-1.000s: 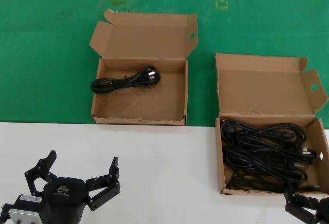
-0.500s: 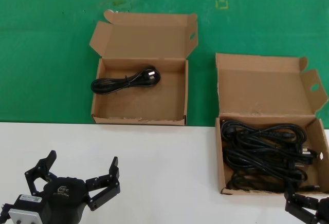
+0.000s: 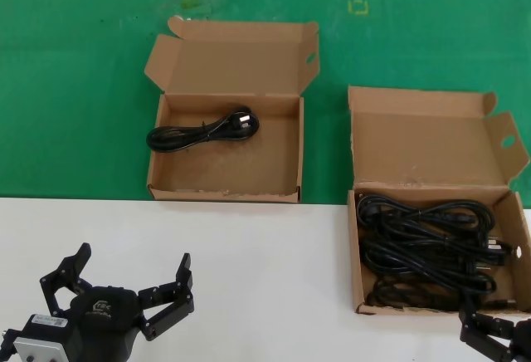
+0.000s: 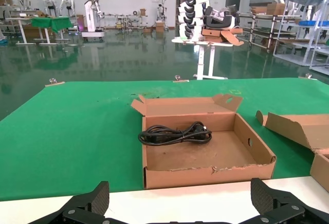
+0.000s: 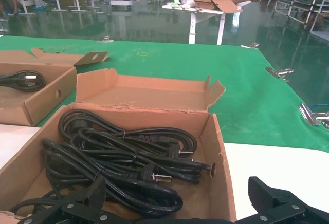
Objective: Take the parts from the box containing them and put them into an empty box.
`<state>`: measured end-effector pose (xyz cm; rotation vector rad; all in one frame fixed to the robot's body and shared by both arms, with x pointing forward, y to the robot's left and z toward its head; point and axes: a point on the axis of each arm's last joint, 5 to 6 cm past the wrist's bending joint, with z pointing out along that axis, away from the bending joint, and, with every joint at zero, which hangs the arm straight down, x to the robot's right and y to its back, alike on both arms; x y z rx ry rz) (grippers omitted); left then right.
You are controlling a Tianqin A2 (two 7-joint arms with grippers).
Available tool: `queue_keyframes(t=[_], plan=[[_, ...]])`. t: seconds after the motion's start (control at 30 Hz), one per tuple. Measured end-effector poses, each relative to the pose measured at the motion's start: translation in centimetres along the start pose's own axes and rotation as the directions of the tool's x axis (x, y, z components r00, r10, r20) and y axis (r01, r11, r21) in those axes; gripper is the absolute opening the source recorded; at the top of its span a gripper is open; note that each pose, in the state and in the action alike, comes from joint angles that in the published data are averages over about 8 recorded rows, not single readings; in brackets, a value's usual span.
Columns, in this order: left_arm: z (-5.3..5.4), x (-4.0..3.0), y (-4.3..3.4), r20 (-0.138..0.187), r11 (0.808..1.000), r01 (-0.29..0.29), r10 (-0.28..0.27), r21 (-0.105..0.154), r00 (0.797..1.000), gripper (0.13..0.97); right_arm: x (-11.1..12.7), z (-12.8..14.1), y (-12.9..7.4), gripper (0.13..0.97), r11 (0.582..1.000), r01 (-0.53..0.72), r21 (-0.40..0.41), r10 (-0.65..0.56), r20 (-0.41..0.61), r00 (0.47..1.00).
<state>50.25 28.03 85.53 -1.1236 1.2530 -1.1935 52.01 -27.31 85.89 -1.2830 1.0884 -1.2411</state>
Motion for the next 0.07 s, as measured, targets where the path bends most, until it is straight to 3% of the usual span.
queue_keyframes(t=[0.07], plan=[[0.00,0.00,0.00,0.000,1.000,0.000,0.000,0.000,1.000,0.966,0.00,0.00,0.00,0.966,1.000,0.000,0.000,0.000,0.000,1.000]])
